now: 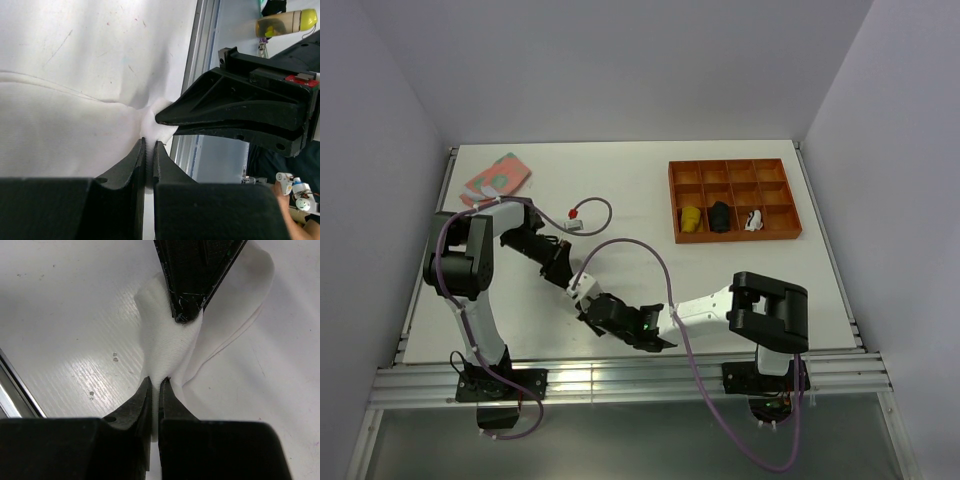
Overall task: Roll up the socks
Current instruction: Roll the sock at the center of the board.
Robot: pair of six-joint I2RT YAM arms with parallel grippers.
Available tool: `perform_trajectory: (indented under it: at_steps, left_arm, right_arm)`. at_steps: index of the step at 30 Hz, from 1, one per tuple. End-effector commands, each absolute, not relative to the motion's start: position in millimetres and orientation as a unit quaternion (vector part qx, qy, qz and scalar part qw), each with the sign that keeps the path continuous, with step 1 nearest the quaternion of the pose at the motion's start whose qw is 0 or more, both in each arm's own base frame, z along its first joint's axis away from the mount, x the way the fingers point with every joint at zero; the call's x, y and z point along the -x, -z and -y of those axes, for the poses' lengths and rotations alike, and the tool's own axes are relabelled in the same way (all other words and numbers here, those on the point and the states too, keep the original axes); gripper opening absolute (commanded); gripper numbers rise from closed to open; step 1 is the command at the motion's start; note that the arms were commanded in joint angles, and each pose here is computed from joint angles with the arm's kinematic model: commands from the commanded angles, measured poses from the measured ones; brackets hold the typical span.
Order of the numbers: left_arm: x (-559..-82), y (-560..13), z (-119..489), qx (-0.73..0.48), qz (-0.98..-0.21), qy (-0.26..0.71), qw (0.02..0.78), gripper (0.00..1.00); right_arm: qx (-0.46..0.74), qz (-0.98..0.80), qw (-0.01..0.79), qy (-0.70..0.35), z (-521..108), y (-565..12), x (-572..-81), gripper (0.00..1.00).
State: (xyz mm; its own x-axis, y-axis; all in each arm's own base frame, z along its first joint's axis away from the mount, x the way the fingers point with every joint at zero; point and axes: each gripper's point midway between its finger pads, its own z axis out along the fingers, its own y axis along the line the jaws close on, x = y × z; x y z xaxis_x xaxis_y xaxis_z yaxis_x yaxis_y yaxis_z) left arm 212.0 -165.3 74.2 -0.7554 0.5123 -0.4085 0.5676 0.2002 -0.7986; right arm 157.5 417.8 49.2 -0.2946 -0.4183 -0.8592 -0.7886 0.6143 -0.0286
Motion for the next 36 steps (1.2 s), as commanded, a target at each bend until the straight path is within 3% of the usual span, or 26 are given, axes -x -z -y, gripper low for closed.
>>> perform_trajectory:
  at_steps: [1,18,28,31,36]
  left_arm:
    - [-238.6,-88.2,163.5,-0.380,-0.745,0.536,0.115,0.10]
    - [-227.5,-86.7,155.3,-0.383,-0.744,0.540,0.088,0.18]
    - [-259.4,-50.7,122.4,-0.364,-0.843,0.368,0.149,0.13]
    - [-258.3,-49.2,119.8,-0.365,-0.846,0.358,0.150,0.18]
    - [-265.5,-32.3,118.4,-0.338,-0.862,0.359,0.120,0.19]
  right_arm:
    - [0.463,-0.807,0.325,-0.170,-381.7,11.6,-109.7,0.00]
    - [0.471,-0.810,0.310,-0.162,-381.0,23.2,-107.8,0.00]
    - [0.466,-0.808,0.323,-0.160,-379.0,14.8,-111.3,0.00]
    - [0.465,-0.809,0.324,-0.158,-378.5,14.7,-112.4,0.00]
    - [0.464,-0.808,0.328,-0.155,-377.8,12.7,-113.9,0.00]
